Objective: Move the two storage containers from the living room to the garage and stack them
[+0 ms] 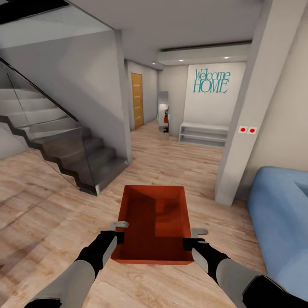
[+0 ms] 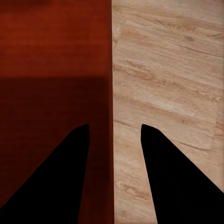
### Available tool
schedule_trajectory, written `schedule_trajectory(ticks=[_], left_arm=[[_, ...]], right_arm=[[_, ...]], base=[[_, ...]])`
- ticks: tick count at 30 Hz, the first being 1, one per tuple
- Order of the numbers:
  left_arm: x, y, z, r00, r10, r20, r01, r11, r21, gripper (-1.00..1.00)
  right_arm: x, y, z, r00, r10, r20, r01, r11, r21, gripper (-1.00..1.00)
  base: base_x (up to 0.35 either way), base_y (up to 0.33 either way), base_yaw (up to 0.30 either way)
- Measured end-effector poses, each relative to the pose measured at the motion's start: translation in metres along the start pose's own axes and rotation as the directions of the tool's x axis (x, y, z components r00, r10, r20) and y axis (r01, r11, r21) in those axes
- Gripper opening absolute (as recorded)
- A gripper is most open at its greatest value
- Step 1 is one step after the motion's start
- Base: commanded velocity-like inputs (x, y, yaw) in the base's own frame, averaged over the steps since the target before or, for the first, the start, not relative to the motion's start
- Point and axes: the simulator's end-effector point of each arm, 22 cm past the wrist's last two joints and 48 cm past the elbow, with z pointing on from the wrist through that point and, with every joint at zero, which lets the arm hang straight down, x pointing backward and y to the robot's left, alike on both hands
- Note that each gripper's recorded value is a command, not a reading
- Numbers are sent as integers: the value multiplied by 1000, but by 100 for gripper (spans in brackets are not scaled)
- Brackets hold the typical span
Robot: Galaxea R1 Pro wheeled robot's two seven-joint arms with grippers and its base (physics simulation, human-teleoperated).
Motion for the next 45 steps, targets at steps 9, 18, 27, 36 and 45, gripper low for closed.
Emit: schedule_trajectory(ticks=[9, 18, 27, 36, 45], left_arm=[[0, 0, 0, 1000, -1, 0, 1, 1000, 0, -100], [0, 1, 0, 1000, -1, 0, 1, 1000, 0, -100], [0, 1, 0, 1000, -1, 0, 1, 1000, 0, -100], [0, 1, 0, 1000, -1, 0, 1, 1000, 0, -100], [0, 0, 0, 1000, 1, -1, -1, 1000, 1, -100]], right_arm=[[0, 0, 0, 1000, 0, 0, 0, 1000, 0, -100], [0, 1, 0, 1000, 0, 0, 0, 1000, 0, -100], [0, 1, 0, 1000, 0, 0, 0, 1000, 0, -100], [0, 1, 0, 1000, 1, 0, -1, 1000, 0, -100], [1, 0, 0, 1000, 0, -1, 0, 1000, 0, -100]], base=[[322, 0, -98], [322, 0, -7], [322, 0, 0], [322, 0, 0], [322, 0, 0]])
